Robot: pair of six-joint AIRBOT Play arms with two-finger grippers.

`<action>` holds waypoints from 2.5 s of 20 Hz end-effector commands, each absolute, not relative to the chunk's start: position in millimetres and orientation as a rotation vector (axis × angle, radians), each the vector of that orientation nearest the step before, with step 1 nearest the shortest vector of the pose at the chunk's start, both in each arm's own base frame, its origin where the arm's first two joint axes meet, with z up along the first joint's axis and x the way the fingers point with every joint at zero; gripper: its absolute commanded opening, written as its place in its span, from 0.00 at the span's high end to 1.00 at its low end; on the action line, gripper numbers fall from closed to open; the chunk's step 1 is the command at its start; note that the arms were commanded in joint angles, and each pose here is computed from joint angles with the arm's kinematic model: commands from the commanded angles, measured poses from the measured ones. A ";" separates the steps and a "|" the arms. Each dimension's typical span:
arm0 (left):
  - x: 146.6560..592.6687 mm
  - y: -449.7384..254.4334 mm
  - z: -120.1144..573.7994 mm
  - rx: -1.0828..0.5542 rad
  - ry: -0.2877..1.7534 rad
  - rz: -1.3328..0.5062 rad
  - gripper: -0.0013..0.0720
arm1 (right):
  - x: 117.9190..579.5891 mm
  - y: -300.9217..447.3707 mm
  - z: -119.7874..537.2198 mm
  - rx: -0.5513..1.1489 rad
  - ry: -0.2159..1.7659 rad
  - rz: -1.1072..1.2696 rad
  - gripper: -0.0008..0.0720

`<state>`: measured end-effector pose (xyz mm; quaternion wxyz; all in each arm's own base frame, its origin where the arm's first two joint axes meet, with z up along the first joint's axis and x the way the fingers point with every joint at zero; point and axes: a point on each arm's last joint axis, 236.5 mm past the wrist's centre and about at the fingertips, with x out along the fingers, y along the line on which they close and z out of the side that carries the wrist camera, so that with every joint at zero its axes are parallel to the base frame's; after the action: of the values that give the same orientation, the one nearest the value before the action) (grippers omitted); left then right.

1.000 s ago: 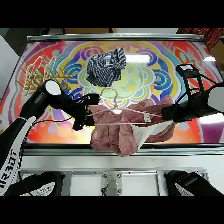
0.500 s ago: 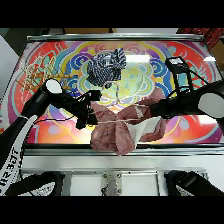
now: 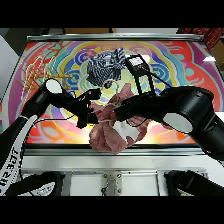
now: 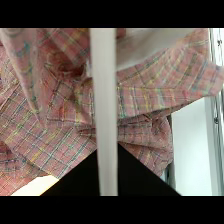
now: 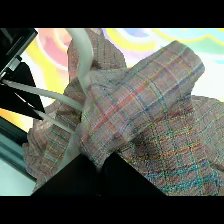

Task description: Fold the clothes and pants, and hang the long-sleeved shirts on hangers.

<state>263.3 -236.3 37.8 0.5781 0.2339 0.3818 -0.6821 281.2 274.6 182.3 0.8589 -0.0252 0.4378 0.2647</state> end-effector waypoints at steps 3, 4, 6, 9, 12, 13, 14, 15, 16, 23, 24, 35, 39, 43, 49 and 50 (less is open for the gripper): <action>263.7 -236.0 37.9 0.547 0.893 -1.594 0.96 | 281.2 280.3 183.8 -0.051 0.907 0.570 0.94; 263.6 -236.1 37.9 0.547 0.893 -1.595 0.96 | 280.8 279.9 184.2 -0.051 0.907 0.570 0.72; 263.7 -236.0 37.9 0.547 0.893 -1.594 0.96 | 276.8 273.9 191.5 -0.057 0.895 0.576 0.02; 263.5 -236.2 37.9 0.546 0.894 -1.595 0.96 | 256.2 225.6 204.9 -0.134 0.974 0.544 0.02; 262.2 -235.8 38.0 0.546 0.897 -1.600 0.96 | 259.5 187.0 219.7 -0.151 0.984 0.649 0.02; 261.7 -235.7 38.1 0.546 0.898 -1.602 0.96 | 258.1 184.2 220.7 -0.155 0.985 0.707 0.02; 261.9 -235.6 38.1 0.546 0.898 -1.601 0.96 | 256.8 185.1 224.6 -0.127 0.980 0.760 0.02; 261.9 -235.7 38.1 0.546 0.897 -1.601 0.96 | 258.7 185.7 230.9 -0.080 0.964 0.787 0.02; 261.9 -235.8 38.1 0.546 0.897 -1.601 0.96 | 275.6 167.3 233.1 -0.061 0.934 0.727 0.02; 257.6 -234.7 38.5 0.543 0.909 -1.617 0.96 | 288.8 77.9 165.0 0.049 0.457 1.085 0.02; 257.6 -234.7 38.5 0.543 0.909 -1.617 0.96 | 287.1 79.0 153.5 0.057 0.458 1.103 0.02; 254.0 -233.8 38.9 0.540 0.917 -1.630 0.96 | 290.6 143.1 109.9 0.174 0.493 1.358 0.02; 254.0 -233.7 38.8 0.540 0.918 -1.630 0.96 | 290.6 143.0 109.8 0.173 0.493 1.359 0.96; 254.3 -233.7 38.9 0.541 0.917 -1.629 0.96 | 290.6 142.9 109.8 0.174 0.493 1.358 0.96; 264.6 -232.8 35.1 0.420 1.051 -1.473 0.41 | 290.9 142.5 109.8 0.142 0.466 1.365 0.97; 266.4 -225.5 29.4 0.431 1.096 -1.431 0.41 | 290.9 142.5 109.8 0.142 0.466 1.365 0.97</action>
<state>264.6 -227.1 31.1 0.5957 0.1923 0.4612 -0.6288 291.6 142.4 108.8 0.7492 0.0693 0.2181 0.6215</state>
